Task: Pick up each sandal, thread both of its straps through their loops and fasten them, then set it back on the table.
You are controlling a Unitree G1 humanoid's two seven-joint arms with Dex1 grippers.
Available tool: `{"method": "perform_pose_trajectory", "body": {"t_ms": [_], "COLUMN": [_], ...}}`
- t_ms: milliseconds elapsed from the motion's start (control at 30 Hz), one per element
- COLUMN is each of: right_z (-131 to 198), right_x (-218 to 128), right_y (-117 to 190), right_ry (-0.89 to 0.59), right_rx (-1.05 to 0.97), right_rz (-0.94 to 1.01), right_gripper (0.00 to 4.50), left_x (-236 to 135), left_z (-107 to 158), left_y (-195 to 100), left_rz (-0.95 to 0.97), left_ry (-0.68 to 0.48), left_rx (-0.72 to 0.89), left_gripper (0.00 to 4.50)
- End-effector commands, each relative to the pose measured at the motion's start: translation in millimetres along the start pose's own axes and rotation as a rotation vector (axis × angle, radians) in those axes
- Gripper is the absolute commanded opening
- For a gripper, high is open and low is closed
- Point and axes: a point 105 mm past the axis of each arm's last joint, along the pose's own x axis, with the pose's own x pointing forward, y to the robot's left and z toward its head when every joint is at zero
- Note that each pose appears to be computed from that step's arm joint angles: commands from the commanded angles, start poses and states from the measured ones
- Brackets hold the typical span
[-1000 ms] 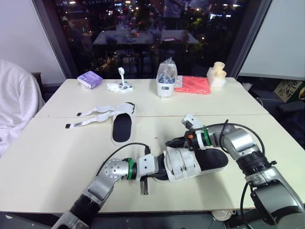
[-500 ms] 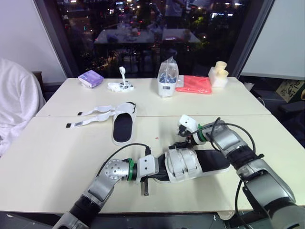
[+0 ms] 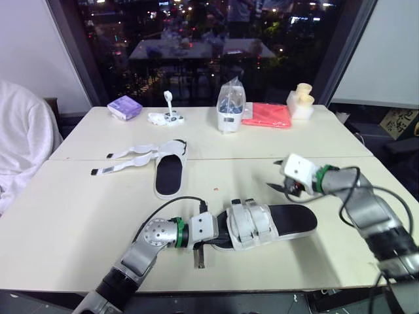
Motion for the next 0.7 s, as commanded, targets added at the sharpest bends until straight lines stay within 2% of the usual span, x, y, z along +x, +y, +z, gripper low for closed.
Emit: {"method": "perform_pose_trajectory", "body": {"t_ms": [33,133,233,433,700], "right_z": [18.0,18.7,19.8,27.0,46.5], "right_x": [-21.6,-29.3,-31.7,-25.2,-14.8], "right_y": [-5.6,14.8,25.6,32.3,53.7], "right_ry": [-0.089,-0.160,-0.232,-0.356,-0.555], "right_rx": [-0.372,-0.554,-0.654,-0.774,-0.919], "right_rz": [-0.057,-0.004,0.017,0.003,0.047], "right_gripper": [3.46,3.46,3.46,3.46,3.46], "left_x": [1.4,2.2,2.7,-3.6,-27.7], "left_z": [-38.4,-38.4,-38.6,-36.1,-11.0], "left_y": [-22.2,-20.2,-18.1,-4.7,20.2], "left_rz": [-0.073,-0.080,-0.082,-0.054,0.000], "left_ry": [0.136,0.137,0.138,0.139,0.092], "left_rx": [-0.085,-0.074,-0.068,-0.036,-0.021], "left_gripper": [0.00,0.00,0.00,0.00,0.00]}}
